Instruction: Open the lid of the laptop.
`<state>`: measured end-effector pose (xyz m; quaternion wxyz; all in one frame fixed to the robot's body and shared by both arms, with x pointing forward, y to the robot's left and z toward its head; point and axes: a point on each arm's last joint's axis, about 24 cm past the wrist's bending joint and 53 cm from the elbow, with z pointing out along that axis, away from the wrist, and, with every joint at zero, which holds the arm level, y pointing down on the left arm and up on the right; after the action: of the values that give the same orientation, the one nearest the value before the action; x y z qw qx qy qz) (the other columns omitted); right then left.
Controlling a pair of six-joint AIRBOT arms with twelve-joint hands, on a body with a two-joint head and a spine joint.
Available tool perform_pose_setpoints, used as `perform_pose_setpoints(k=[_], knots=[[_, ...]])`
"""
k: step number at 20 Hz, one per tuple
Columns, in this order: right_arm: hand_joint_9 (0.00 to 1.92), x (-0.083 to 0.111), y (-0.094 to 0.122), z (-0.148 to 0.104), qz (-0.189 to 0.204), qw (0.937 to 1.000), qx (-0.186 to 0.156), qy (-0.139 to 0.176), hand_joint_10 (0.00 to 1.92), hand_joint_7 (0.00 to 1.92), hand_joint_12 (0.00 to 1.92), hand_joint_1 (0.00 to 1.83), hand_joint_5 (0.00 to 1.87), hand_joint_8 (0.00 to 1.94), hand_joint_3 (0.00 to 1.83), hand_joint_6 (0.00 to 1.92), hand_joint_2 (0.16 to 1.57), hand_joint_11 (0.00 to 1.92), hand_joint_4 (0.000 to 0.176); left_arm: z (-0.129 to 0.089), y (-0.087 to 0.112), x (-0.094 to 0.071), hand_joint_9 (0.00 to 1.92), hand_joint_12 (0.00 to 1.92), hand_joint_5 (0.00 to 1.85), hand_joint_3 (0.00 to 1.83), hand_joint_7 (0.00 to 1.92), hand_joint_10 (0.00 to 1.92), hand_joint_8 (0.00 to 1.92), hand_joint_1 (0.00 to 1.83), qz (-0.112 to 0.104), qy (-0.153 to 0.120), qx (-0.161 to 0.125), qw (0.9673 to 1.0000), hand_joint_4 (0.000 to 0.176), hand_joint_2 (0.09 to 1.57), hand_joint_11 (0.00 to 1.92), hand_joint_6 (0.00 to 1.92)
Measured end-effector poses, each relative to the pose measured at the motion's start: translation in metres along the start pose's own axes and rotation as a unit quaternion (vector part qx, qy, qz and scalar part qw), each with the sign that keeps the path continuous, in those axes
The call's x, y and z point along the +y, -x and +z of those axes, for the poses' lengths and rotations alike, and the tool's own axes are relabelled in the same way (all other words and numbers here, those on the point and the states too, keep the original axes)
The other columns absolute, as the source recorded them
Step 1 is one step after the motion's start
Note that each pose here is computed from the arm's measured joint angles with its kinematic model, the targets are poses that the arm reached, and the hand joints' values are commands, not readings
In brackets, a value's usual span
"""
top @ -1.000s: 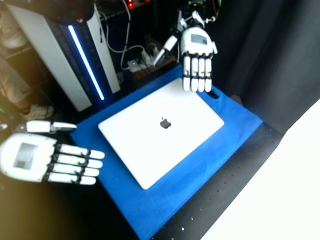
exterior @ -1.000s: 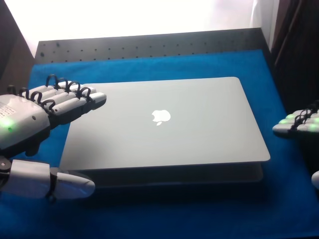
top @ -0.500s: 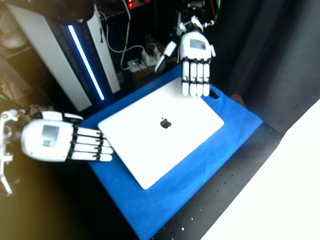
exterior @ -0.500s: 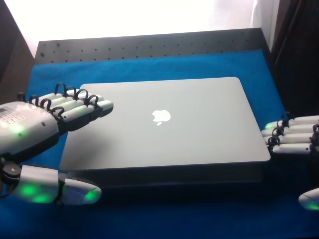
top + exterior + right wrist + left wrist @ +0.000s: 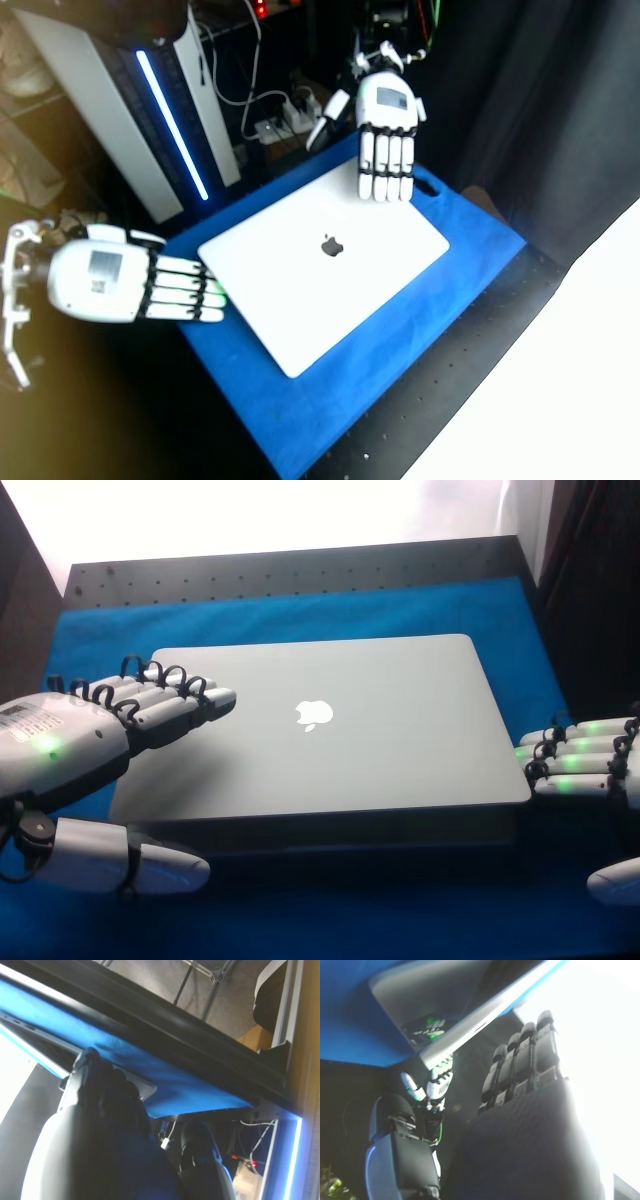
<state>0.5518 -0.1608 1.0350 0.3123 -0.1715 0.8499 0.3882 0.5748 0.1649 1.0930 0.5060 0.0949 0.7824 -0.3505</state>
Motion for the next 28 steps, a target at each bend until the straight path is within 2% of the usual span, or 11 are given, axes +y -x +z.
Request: perform_pose_setpoints(k=[4,7,10,13,15,19,22,28], knots=[[0.00,0.002,-0.001,0.007,0.005,0.9999,0.000,0.010,0.00,0.00,0.00,0.00,0.00,0.00,0.00,0.00,1.33,0.00,0.000,0.000,0.000,0.000,0.00,0.00,0.00,0.00,0.00,0.00,0.00,0.46,0.000,-0.001,-0.001,1.0000,0.000,0.93,0.00,0.00],[0.00,0.003,-0.004,0.012,0.018,0.9997,0.006,0.015,0.00,0.00,0.00,0.00,0.00,0.00,0.00,0.00,1.33,0.00,0.000,0.006,-0.006,-0.001,0.00,0.00,0.00,0.00,0.00,0.00,0.00,0.51,-0.008,-0.004,0.001,1.0000,0.000,0.95,0.00,0.00],[0.00,0.003,-0.005,0.012,0.021,0.9996,0.006,0.016,0.00,0.00,0.00,0.00,0.00,0.00,0.01,0.00,1.34,0.00,0.000,0.022,-0.004,-0.009,0.00,0.00,0.00,0.00,0.00,0.00,0.00,0.58,-0.016,-0.020,-0.012,0.9996,0.000,0.94,0.00,0.00],[0.00,0.003,-0.005,0.012,0.022,0.9996,0.006,0.016,0.00,0.00,0.00,0.00,0.00,0.00,0.01,0.00,1.35,0.00,0.000,0.029,-0.005,-0.012,0.00,0.00,0.00,0.00,0.00,0.00,0.00,0.51,-0.019,-0.026,-0.014,0.9994,0.000,0.94,0.00,0.00],[0.00,0.002,-0.004,0.010,0.018,0.9997,0.007,0.013,0.00,0.00,0.00,0.00,0.00,0.00,0.01,0.00,1.36,0.00,0.000,0.029,-0.007,-0.012,0.00,0.00,0.00,0.00,0.00,0.00,0.00,0.54,-0.017,-0.025,-0.009,0.9995,0.000,0.94,0.00,0.00],[0.00,0.005,0.013,0.008,-0.007,0.9999,-0.005,0.010,0.00,0.00,0.00,0.00,0.00,0.00,0.01,0.00,1.37,0.00,0.000,0.029,-0.006,-0.007,0.00,0.00,0.00,0.00,0.00,0.00,0.00,0.50,-0.022,-0.018,-0.011,0.9995,0.000,0.96,0.00,0.00],[0.00,0.012,0.027,0.010,-0.010,0.9996,-0.022,0.016,0.00,0.00,0.00,0.05,0.00,0.00,0.00,0.00,1.37,0.00,0.000,0.029,-0.007,-0.007,0.00,0.00,0.00,0.00,0.00,0.00,0.00,0.50,-0.023,-0.018,-0.010,0.9995,0.000,0.96,0.00,0.00],[0.00,0.014,0.025,0.013,-0.009,0.9996,-0.019,0.019,0.00,0.00,0.00,0.03,0.00,0.00,0.00,0.00,1.38,0.00,0.000,0.029,-0.006,-0.006,0.00,0.00,0.00,0.00,0.00,0.00,0.00,0.57,-0.026,-0.016,-0.012,0.9995,0.000,0.96,0.00,0.00]])
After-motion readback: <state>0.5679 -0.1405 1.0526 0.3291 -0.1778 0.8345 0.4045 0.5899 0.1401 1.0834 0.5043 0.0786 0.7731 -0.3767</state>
